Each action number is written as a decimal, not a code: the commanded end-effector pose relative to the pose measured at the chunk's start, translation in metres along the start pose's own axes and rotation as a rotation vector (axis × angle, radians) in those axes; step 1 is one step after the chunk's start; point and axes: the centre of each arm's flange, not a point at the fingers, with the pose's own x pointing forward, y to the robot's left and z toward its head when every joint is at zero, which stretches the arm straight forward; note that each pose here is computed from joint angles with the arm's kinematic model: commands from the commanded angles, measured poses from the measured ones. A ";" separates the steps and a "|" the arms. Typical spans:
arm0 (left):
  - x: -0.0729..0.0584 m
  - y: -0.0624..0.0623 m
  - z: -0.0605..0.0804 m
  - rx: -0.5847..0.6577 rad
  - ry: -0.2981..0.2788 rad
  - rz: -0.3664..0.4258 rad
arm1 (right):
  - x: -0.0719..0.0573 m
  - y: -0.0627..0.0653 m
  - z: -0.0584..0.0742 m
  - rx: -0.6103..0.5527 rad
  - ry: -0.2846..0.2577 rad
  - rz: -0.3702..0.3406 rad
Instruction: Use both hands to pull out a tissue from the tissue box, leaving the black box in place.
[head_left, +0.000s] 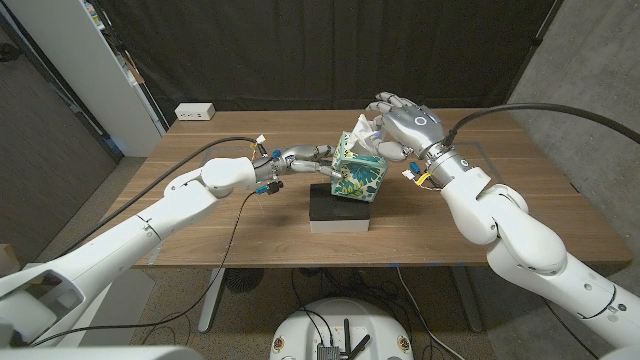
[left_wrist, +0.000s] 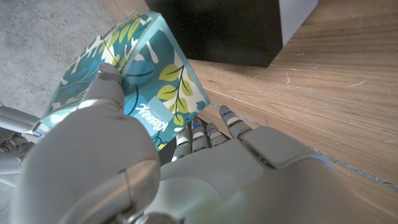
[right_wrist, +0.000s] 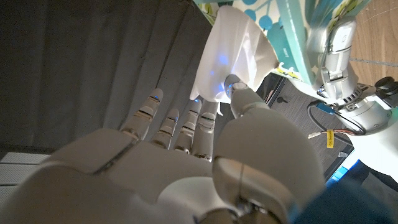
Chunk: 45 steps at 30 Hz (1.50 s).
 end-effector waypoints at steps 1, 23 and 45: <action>0.001 -0.001 0.001 0.001 -0.002 -0.006 | -0.002 0.003 -0.004 -0.005 0.023 -0.102; 0.001 0.001 0.000 0.005 -0.004 -0.012 | 0.003 -0.005 -0.007 -0.001 0.031 -0.208; -0.004 -0.001 0.000 0.005 -0.006 -0.009 | 0.005 -0.015 -0.006 -0.005 0.039 -0.337</action>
